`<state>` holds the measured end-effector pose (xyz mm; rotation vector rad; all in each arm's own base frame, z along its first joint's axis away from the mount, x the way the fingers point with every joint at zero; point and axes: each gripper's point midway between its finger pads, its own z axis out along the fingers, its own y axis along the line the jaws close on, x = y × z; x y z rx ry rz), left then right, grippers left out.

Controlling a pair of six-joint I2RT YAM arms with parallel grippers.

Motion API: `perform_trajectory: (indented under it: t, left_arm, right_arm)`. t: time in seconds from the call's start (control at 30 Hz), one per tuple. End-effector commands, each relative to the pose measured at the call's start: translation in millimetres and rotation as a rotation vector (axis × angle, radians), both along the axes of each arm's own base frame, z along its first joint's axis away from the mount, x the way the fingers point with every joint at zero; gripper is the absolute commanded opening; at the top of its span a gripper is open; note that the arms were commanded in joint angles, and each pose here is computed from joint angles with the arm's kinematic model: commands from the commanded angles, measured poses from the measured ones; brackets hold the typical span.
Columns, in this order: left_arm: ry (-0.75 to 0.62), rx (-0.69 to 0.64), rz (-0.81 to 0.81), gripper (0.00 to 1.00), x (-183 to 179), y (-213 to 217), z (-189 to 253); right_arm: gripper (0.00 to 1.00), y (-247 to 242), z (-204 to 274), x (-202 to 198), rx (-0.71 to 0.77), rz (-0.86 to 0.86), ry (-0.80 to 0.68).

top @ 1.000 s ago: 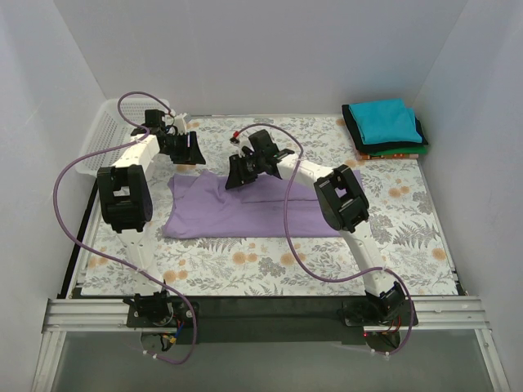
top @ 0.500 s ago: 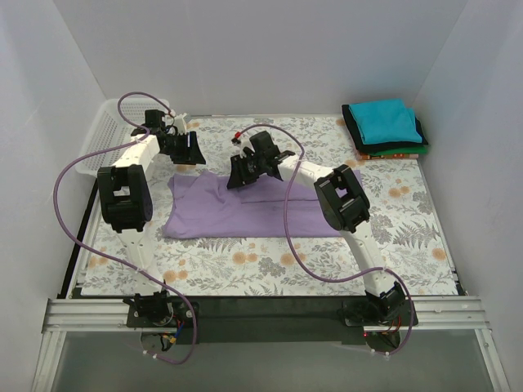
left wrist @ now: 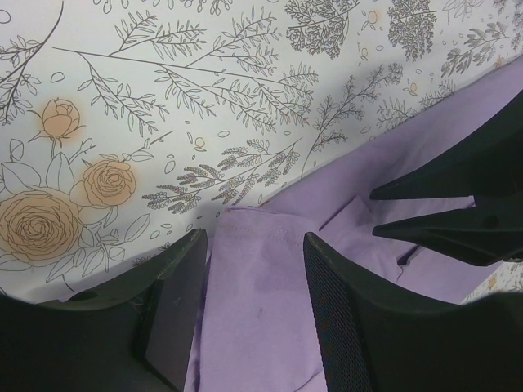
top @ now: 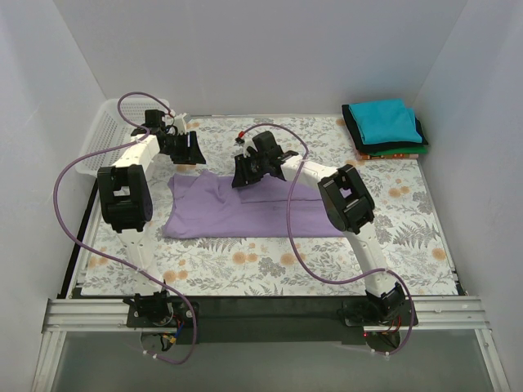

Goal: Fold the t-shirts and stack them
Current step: Fold the tshirt

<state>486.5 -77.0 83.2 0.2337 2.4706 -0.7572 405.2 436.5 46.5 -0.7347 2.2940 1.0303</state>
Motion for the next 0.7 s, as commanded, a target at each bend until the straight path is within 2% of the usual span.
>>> perform_trajectory:
  t: [0.0, 0.33, 0.67]
  left_arm:
    - [-0.022, -0.018, -0.02, 0.5, 1, -5, 8]
    - [-0.017, -0.017, -0.026, 0.5, 0, -5, 5]
    - [-0.033, -0.017, -0.024, 0.5, 4, -5, 11]
  right_arm:
    - [0.41, 10, 27, 2, 0.07, 0.029, -0.029]
    - [0.37, 16, 9, -8, 0.093, 0.03, 0.064]
    - [0.4, 4, 17, 3, 0.047, -0.038, -0.004]
